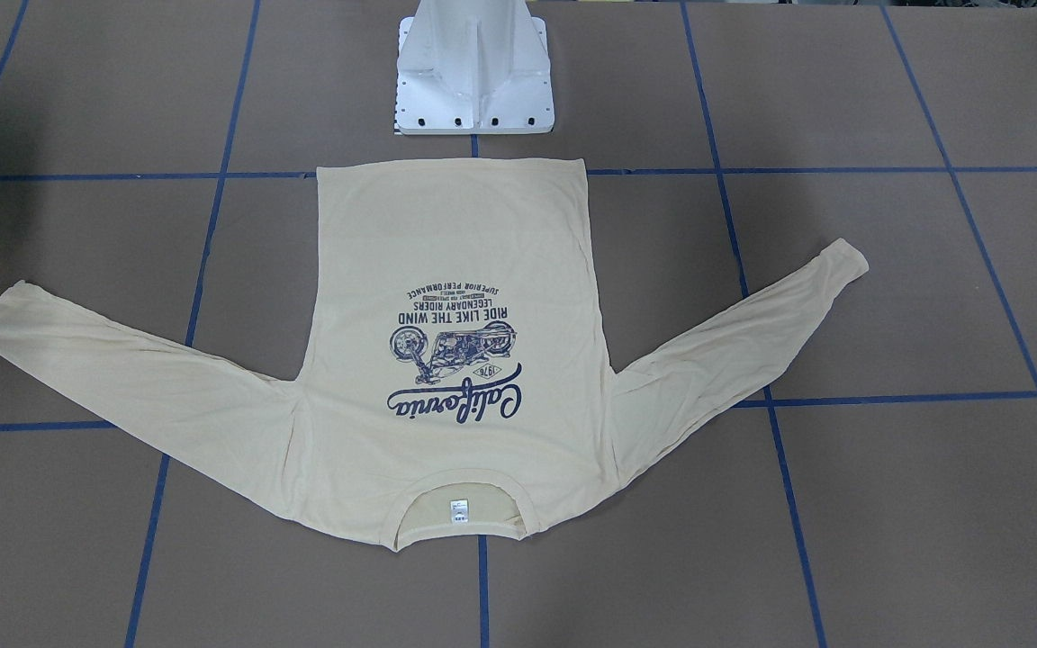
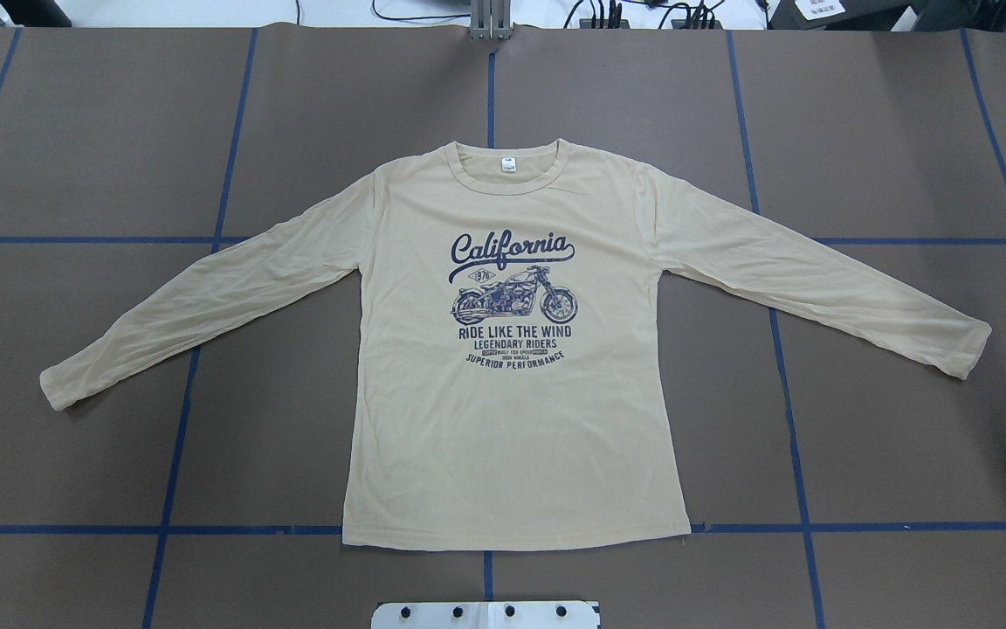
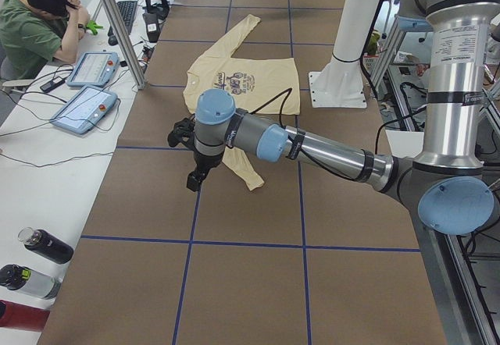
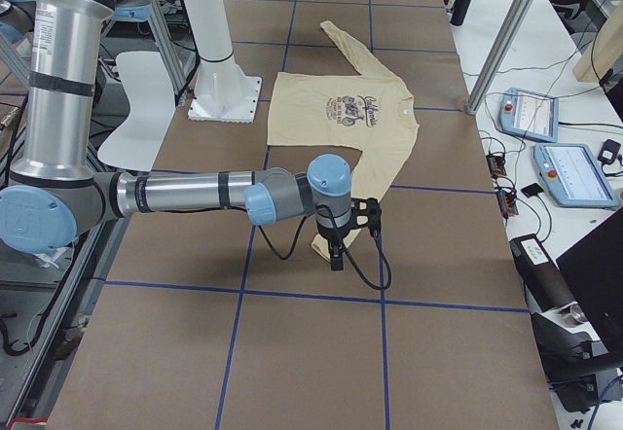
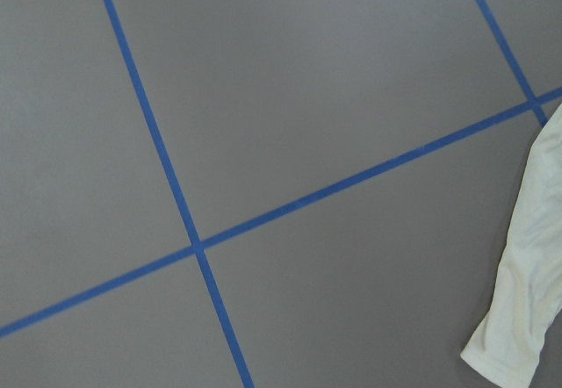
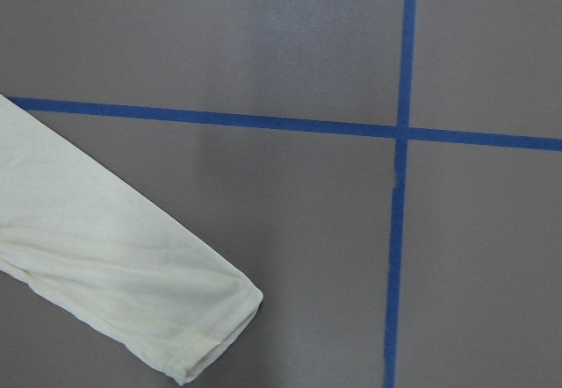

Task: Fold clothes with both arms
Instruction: 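Move the right gripper toward the cuff of the sleeve nearest it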

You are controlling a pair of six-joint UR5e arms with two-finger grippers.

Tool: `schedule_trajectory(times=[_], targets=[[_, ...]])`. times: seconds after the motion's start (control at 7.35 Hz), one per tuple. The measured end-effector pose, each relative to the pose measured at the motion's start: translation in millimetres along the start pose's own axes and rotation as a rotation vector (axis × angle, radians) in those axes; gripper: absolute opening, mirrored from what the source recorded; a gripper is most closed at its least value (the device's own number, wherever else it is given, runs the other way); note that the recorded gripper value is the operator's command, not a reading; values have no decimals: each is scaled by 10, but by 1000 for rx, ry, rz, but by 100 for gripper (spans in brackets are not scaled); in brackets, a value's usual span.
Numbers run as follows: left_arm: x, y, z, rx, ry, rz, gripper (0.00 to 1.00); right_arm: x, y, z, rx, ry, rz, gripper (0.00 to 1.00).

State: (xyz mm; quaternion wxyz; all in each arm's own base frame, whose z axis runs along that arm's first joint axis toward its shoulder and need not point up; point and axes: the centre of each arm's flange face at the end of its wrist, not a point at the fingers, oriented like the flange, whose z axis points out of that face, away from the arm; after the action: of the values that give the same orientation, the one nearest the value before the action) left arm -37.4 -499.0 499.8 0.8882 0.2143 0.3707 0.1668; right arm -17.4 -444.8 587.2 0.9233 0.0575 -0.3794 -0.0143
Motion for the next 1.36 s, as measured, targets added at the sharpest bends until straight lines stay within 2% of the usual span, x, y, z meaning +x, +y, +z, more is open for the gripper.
schedule_trajectory(times=[0.27, 0.82, 1.09, 1.36], targets=[[-70, -67, 72, 26, 0, 27, 100, -188, -59, 222, 10, -26, 6, 100], [-87, -67, 105, 26, 5, 32, 100, -252, 83, 963, 87, -131, 59, 99], [-88, -57, 111, 25, 6, 32, 100, -420, 165, 1186, 113, -132, 82, 93], [-92, -45, 116, 23, 6, 31, 100, -495, 187, 1322, 148, -86, 82, 81]])
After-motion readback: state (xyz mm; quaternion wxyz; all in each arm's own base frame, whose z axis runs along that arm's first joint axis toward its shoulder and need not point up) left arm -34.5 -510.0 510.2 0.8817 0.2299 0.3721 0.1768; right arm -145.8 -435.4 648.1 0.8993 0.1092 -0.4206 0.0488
